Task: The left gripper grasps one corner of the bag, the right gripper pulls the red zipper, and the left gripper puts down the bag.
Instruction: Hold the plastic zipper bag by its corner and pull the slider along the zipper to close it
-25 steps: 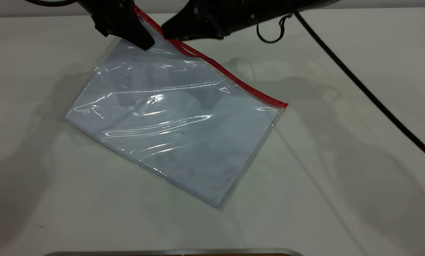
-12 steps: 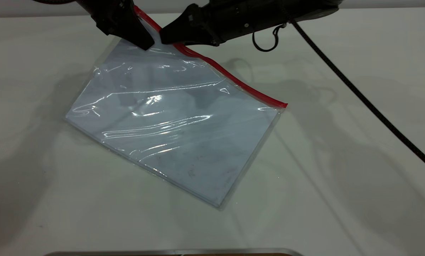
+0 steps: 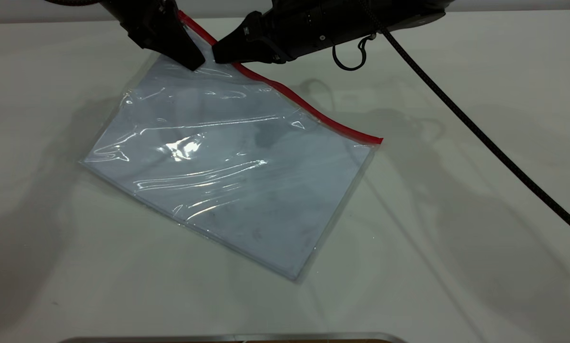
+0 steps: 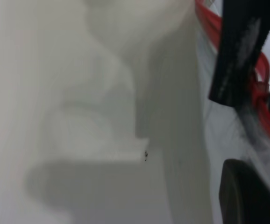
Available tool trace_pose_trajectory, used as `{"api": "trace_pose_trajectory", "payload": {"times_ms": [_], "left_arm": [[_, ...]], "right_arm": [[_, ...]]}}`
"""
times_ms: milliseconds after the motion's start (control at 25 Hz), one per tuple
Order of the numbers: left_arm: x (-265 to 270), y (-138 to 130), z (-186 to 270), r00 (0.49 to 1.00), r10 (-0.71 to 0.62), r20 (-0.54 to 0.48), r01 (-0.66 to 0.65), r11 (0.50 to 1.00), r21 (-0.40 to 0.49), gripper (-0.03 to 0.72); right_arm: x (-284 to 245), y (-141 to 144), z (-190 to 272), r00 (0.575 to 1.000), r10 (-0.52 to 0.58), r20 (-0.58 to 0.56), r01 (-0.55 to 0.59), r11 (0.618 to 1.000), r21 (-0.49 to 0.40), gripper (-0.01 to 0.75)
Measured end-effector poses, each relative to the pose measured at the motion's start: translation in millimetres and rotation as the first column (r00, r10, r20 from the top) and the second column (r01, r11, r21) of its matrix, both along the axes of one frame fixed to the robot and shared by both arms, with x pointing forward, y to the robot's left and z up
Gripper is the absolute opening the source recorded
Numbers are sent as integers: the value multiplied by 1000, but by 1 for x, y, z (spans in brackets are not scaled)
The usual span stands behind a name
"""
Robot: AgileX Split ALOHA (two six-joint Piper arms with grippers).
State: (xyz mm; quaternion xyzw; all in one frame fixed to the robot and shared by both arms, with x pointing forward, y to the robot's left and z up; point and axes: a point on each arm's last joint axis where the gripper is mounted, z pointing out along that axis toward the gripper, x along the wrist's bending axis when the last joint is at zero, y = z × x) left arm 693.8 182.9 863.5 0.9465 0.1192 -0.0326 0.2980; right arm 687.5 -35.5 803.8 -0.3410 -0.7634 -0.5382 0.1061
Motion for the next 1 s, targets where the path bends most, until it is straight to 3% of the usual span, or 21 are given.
{"api": "trace_pose_trajectory", "payload": {"times_ms": [120, 400, 800, 1000], "left_arm": [[-1, 0, 0, 1000, 8, -15, -8, 1000, 1, 53], [-2, -1, 1, 999, 18, -43, -20, 999, -34, 53], [8, -3, 15, 996, 88, 9, -83, 962, -262, 52], [11, -3, 17, 993, 107, 40, -90, 947, -307, 52]], "right_arm": [[-1, 0, 0, 999, 26, 19, -26, 1000, -7, 37], [2, -10, 2, 997, 58, 43, -58, 998, -4, 37], [20, -49, 10, 997, 45, 60, -45, 999, 4, 37], [23, -58, 10, 997, 41, 66, -40, 999, -12, 37]]}}
